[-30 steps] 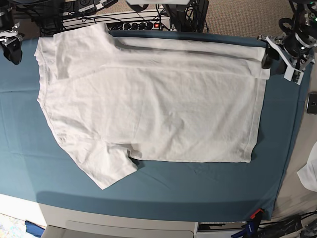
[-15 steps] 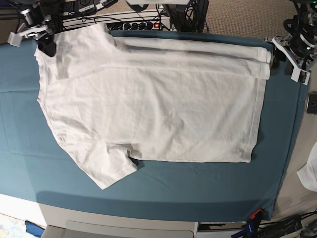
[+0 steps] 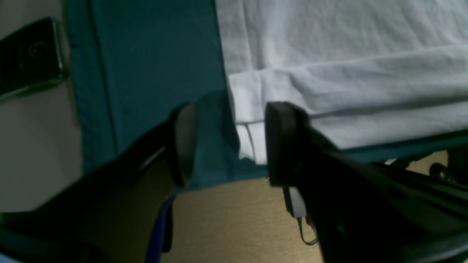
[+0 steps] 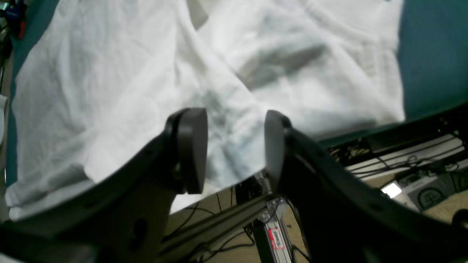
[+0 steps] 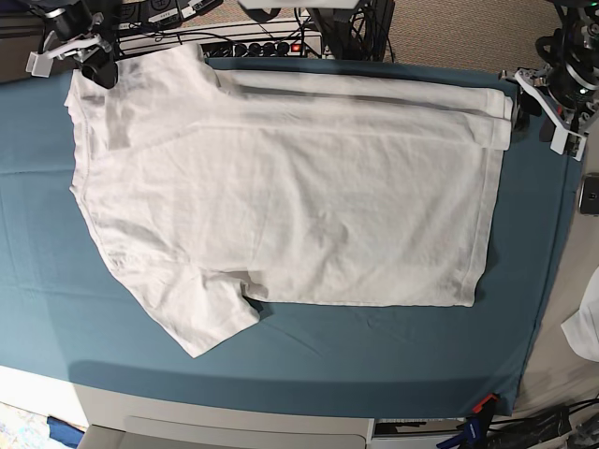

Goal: Fold the T-shirt properly

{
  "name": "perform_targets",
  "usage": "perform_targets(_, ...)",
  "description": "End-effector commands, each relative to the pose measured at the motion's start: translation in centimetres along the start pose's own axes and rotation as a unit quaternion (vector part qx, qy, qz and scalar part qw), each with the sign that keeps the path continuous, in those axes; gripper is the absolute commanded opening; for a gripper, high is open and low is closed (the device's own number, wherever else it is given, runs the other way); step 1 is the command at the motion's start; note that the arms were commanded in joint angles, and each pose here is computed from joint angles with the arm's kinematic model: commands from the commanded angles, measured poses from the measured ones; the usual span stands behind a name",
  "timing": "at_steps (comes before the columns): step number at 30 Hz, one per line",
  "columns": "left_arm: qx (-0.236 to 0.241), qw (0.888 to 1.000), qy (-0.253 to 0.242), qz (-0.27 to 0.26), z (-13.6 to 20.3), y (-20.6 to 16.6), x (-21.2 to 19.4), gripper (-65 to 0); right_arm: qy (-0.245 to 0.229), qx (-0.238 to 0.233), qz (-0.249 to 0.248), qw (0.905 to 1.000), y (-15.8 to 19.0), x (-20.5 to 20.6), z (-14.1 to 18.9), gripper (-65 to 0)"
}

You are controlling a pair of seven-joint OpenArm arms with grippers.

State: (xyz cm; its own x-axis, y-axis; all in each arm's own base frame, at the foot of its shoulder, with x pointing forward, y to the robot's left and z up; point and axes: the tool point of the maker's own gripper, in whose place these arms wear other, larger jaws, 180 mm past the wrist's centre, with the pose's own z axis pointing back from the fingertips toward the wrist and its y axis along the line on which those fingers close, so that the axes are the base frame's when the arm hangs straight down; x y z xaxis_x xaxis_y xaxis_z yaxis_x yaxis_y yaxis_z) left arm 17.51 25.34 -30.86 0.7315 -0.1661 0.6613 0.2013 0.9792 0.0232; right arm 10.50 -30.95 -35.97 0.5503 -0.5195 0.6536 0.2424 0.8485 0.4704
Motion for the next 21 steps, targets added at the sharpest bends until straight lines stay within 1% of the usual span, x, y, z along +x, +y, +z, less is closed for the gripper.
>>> perform_targets(1, 0.002, 1.000, -0.016, -0.009, 0.4, 0.2, 0.9, -34.2, -0.021, 0.008, 0.010, 0.9997, 0.3, 1.3, 0.3, -39.2)
perform_targets(2, 0.002, 1.000, -0.016, -0.009, 0.4, 0.2, 0.9, -34.2, -0.024, 0.008, 0.010, 0.9996, 0.3, 1.4, 0.3, -40.1)
perform_targets(3, 0.002, 1.000, -0.016, -0.009, 0.4, 0.2, 0.9, -34.3, -0.025, 0.008, 0.010, 0.9996, 0.3, 1.4, 0.3, -42.5)
perform_targets(7, 0.002, 1.000, -0.016, -0.009, 0.4, 0.2, 0.9, -34.3, -0.024, 0.008, 0.010, 0.9996, 0.4, 1.4, 0.3, -63.9)
perform_targets(8, 0.002, 1.000, -0.016, -0.009, 0.4, 0.2, 0.9, -34.3, -0.028, 0.012, 0.007, 0.9995, 0.5, 1.5, 0.3, -65.0)
perform_targets(12, 0.002, 1.000, -0.016, -0.009, 0.4, 0.2, 0.9, -34.3, -0.038, 0.026, -0.003, 0.9989, 1.0, 1.9, 0.4, -65.0)
perform_targets(15, 0.002, 1.000, -0.016, -0.009, 0.4, 0.2, 0.9, -34.3, -0.031, 0.022, -0.001, 0.9993, 0.9, 1.7, 0.4, -65.0)
perform_targets(17, 0.002, 1.000, -0.016, -0.009, 0.4, 0.2, 0.9, -34.3, -0.022, 0.012, 0.007, 0.9997, 0.5, 1.3, 0.3, -65.0)
perform_targets(18, 0.002, 1.000, -0.016, -0.009, 0.4, 0.2, 0.9, -34.3, -0.022, 0.005, 0.012, 0.9997, 0.3, 1.3, 0.3, -61.4)
perform_targets(21, 0.002, 1.000, -0.016, -0.009, 0.4, 0.2, 0.9, -34.3, -0.029, -0.016, 0.030, 0.9990, -0.5, 1.6, 0.3, -41.6)
